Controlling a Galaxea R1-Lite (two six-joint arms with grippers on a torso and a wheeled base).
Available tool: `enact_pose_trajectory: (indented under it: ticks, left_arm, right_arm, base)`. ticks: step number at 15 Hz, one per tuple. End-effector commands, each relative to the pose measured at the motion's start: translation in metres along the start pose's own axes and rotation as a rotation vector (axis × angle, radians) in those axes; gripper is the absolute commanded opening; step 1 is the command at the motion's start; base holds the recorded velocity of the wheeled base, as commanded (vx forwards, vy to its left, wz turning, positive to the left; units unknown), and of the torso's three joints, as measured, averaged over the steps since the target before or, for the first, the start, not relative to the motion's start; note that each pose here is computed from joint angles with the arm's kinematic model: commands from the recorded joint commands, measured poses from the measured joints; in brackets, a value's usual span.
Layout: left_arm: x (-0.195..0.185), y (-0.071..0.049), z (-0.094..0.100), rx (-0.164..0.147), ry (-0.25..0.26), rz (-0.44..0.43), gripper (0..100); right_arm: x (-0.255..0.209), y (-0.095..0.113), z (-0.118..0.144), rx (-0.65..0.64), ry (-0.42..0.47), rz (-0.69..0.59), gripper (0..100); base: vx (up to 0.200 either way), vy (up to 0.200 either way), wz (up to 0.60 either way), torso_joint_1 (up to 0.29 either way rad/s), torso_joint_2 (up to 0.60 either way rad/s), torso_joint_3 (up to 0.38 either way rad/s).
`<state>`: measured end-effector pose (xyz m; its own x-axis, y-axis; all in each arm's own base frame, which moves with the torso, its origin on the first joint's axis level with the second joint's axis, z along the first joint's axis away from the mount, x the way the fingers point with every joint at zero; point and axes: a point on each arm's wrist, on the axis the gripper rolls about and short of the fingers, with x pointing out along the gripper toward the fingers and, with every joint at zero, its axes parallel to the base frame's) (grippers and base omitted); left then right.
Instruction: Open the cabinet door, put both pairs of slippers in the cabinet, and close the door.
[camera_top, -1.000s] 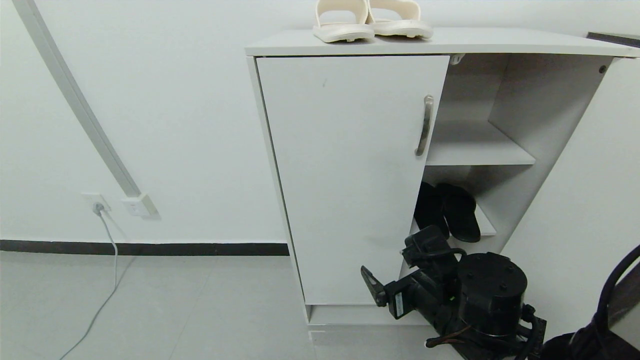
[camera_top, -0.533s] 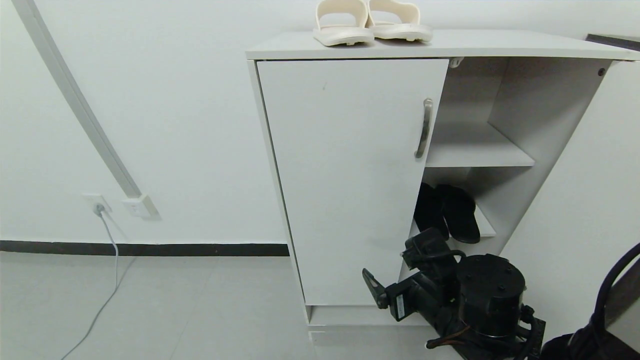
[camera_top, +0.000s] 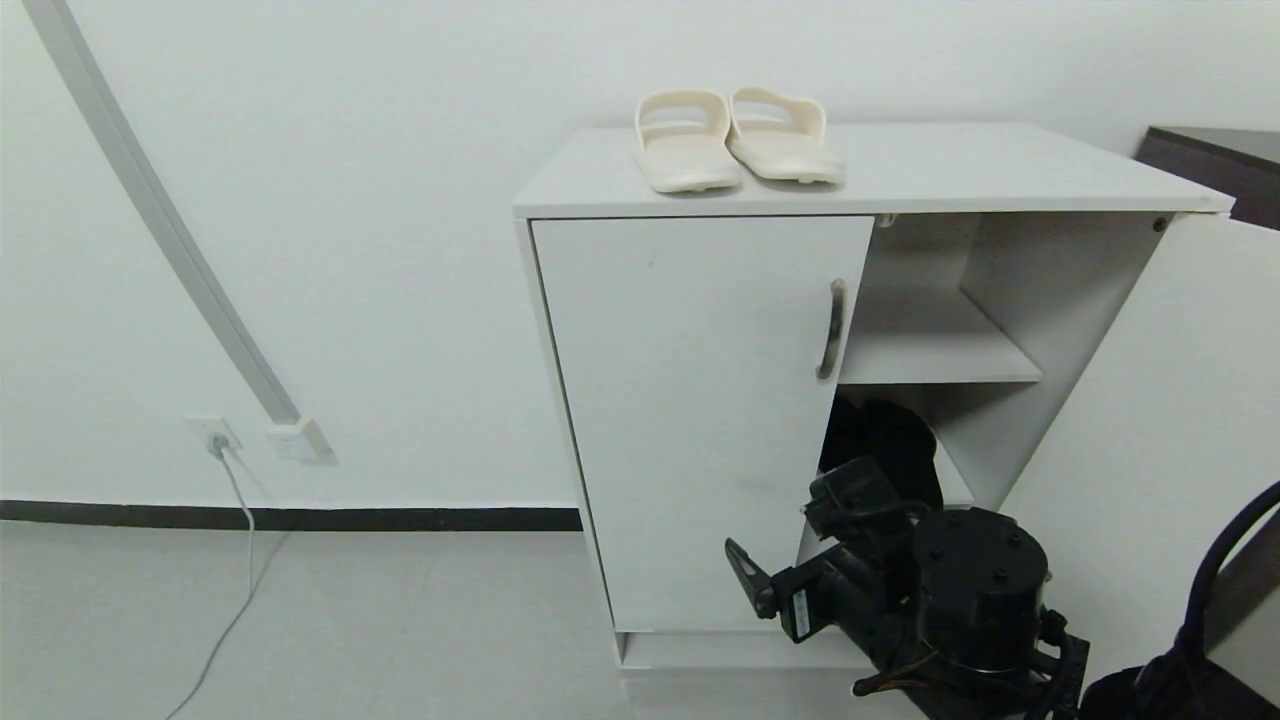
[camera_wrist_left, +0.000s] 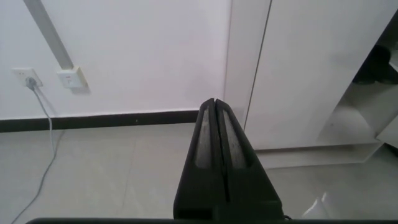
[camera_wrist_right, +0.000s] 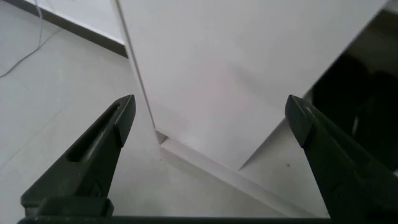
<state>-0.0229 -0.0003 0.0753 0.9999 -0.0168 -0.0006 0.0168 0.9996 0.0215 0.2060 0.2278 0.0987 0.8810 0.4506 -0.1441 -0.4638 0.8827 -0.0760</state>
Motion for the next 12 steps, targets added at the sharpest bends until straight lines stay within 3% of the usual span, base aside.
enact_pose_trajectory:
  ticks: [1, 12]
  left_arm:
    - [0.0000, 0.0000, 0.0005, 0.000, -0.001, 0.000, 0]
    - [0.0001, 0.0000, 0.0001, 0.000, 0.001, 0.000, 0]
  right_arm:
    - [0.0007, 0.0009, -0.0019, -0.003, 0.006, 0.002, 100]
    - [0.0005, 0.0008, -0.0022, -0.006, 0.007, 0.002, 100]
  base:
    - [0.000, 0.000, 0.00, 0.115, -0.46, -0.339]
    - [0.000, 0.000, 0.00, 0.161, -0.48, -0.323]
